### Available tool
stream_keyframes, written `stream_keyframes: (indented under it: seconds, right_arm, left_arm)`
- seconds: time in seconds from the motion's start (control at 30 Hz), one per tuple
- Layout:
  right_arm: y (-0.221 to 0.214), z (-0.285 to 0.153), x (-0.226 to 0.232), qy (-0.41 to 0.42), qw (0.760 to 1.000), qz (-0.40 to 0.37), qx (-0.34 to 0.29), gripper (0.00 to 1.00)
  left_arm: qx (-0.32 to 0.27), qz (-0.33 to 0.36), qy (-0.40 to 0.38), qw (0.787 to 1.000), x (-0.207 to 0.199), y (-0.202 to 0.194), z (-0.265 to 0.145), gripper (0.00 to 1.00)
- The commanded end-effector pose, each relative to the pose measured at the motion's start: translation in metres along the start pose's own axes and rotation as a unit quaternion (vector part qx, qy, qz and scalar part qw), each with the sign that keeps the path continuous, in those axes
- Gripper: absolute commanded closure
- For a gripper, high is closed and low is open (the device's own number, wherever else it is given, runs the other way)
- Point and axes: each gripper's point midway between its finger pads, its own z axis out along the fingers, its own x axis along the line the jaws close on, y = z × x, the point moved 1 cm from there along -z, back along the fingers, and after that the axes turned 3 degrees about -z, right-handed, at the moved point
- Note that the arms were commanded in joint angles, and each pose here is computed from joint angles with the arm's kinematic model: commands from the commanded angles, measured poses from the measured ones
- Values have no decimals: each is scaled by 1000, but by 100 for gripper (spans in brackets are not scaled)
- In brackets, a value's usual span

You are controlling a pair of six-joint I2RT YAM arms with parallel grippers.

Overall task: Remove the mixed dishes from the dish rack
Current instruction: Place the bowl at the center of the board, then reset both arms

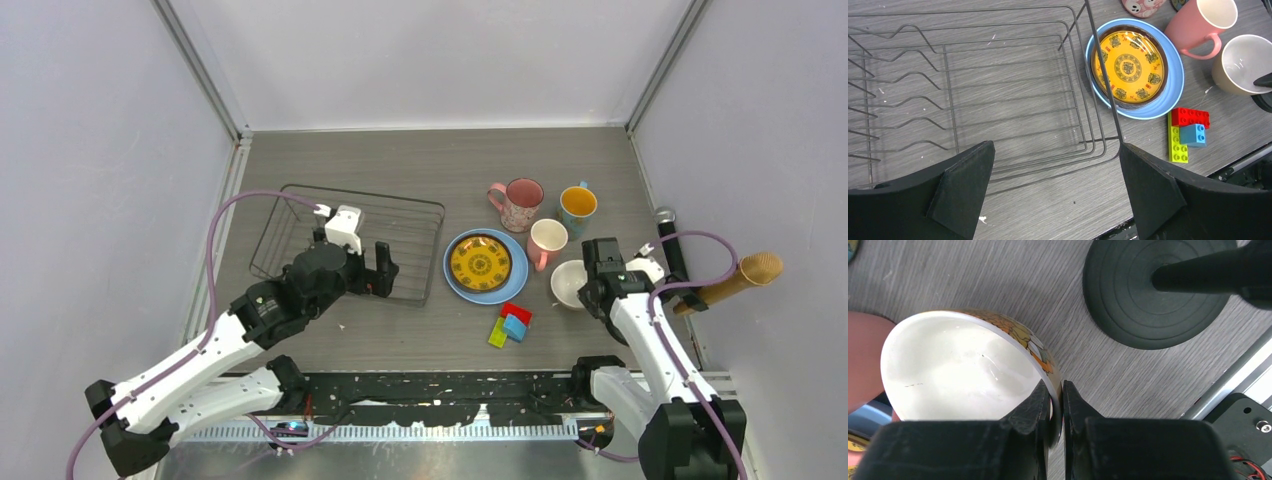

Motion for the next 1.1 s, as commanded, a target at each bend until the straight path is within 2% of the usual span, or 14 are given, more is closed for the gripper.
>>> stream_keyframes:
  seconds: [0.0, 0.23, 0.53, 0.8, 1.03, 1.07]
  right_arm:
    - [4, 6, 16, 28, 999, 33, -11, 96]
    - [3, 8, 16, 32, 999, 28, -12, 74]
    - [12, -1, 17, 52, 998, 32, -31, 54]
    - [29, -15, 21, 66, 996, 10, -57, 25]
    - [51, -36, 27, 84, 993, -22, -83, 10]
    - [54, -40, 29, 91, 992, -23, -86, 4]
  left_arm:
    - [-5, -7, 10, 1000, 2, 2, 1, 0]
    - [-5, -9, 9, 1000, 0, 4, 2, 0]
    - [-4, -12, 9, 1000, -2, 4, 5, 0]
    - [-3, -16, 13, 1000, -3, 3, 12, 0]
    - [-3, -19, 27, 999, 0, 3, 13, 0]
    - [-6, -22, 29, 999, 1, 3, 13, 0]
